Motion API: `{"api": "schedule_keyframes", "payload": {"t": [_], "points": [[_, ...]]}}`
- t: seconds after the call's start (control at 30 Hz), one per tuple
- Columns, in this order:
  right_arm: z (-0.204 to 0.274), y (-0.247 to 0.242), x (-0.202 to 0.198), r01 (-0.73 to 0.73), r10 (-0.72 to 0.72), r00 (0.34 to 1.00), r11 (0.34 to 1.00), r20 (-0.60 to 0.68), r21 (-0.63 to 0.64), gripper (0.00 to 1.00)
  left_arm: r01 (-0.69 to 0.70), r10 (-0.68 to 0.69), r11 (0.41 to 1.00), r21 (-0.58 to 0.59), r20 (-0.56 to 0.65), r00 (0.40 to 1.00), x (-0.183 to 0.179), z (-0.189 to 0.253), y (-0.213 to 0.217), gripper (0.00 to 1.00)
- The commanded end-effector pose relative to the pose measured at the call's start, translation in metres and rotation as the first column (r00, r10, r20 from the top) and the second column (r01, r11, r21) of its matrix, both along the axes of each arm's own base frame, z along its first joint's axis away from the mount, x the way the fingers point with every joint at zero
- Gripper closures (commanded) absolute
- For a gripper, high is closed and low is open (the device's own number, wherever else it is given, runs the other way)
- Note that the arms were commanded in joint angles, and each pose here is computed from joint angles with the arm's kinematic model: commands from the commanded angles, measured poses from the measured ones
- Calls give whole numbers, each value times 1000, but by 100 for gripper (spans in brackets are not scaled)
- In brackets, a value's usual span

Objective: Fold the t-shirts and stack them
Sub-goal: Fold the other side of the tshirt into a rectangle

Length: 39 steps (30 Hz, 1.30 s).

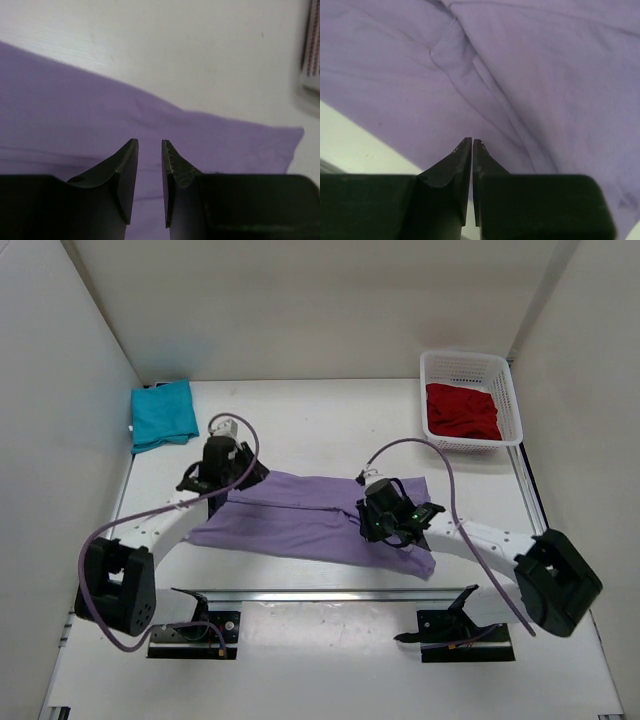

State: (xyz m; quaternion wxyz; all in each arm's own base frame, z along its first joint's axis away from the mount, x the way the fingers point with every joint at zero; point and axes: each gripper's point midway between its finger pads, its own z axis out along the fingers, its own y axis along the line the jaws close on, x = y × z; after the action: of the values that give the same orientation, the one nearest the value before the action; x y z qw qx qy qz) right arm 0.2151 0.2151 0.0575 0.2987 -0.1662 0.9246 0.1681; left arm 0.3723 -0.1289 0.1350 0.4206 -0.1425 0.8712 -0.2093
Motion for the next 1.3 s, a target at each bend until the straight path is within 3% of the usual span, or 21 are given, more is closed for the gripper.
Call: {"api": "schedule_keyframes", "payload": {"t": [0.0,0.2,0.57,0.93,1.27], "points": [[27,31,40,-77,71,984,997,162,31,92,79,-76,990,-119,32,997,-31,-1,-35,63],[7,39,56,-103,101,986,995,129,9,83,163,-160,972,-171,31,987,-72,-28,-60,64],[-3,49,73,-112,116,983,993,139,-40,78,196,-196,963,-185,17,980,-105,-54,-56,64],[-20,33,78,-66,73,993,995,90,-81,82,169,-171,964,-205,8,985,-111,-64,-48,64],[-29,27,77,-43,52,996,991,69,-123,76,172,-177,962,-212,-4,984,-111,-66,-52,63]]}}
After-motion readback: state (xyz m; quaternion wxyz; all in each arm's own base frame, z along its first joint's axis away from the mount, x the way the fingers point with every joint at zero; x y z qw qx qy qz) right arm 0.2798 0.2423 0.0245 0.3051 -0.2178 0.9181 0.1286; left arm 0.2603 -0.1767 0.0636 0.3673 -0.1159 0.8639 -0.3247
